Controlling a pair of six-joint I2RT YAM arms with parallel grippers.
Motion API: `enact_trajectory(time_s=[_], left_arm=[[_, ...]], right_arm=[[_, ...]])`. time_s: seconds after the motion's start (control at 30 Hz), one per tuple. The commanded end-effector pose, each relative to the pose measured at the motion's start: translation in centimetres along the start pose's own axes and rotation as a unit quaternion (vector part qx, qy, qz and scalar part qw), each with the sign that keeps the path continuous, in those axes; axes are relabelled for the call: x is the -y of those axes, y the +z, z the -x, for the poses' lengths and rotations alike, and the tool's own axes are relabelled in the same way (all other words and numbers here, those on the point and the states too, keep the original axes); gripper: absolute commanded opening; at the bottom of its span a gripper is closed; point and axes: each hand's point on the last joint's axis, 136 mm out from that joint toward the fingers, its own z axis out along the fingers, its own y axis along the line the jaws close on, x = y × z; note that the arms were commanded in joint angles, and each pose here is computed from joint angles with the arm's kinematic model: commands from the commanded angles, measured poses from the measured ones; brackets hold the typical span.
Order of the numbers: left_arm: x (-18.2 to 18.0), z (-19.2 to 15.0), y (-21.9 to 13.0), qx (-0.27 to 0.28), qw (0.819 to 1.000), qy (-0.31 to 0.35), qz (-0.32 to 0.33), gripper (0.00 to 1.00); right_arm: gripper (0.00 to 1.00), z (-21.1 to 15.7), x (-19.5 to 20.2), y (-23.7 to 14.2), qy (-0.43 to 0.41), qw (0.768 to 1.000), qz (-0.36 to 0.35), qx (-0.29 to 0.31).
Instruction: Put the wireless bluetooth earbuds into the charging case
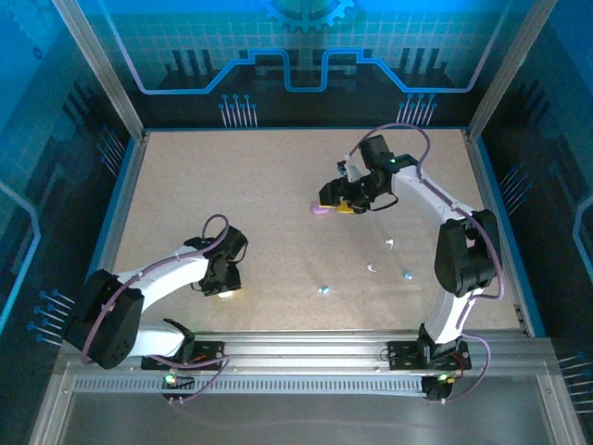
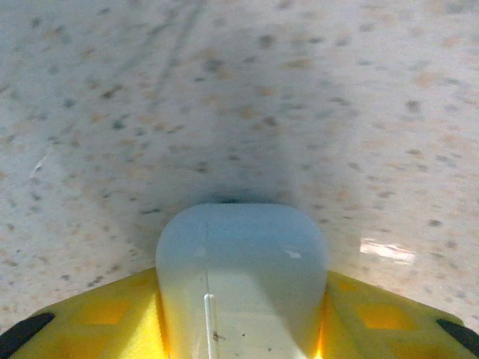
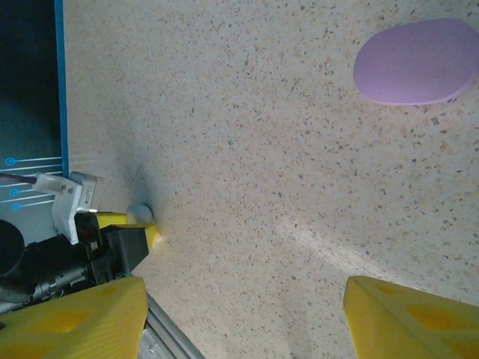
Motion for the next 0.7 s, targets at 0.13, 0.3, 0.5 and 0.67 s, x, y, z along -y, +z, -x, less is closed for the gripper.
enact_trajectory(time_s=[0.13,0.3,0.5,0.67], left_arm=[[10.6,3.8,-7.2,0.124,0.961,0.203,-0.143,0.42],[17.2,2.8,-13.4,0.196,0.854,0.409,-0.254,0.42],[20.0,1.6,-18.9,0.298,0.706,0.557,-0.32,0.41],[21.0,2.4,-21.5,0.357,0.648,0.596,-0.312,0.42]], right_arm=[[0.7,0.2,-0.6,-3.4,0.019,0.998,0.039,0.052],[0.68,0.2,-0.7,-6.8,0.027,0.994,0.063,0.09],[0.65,-1.0,-3.2,-9.8,-0.002,0.989,0.107,0.101],[0.61,-2.4,-6.2,-10.4,-0.036,0.984,0.153,0.083]])
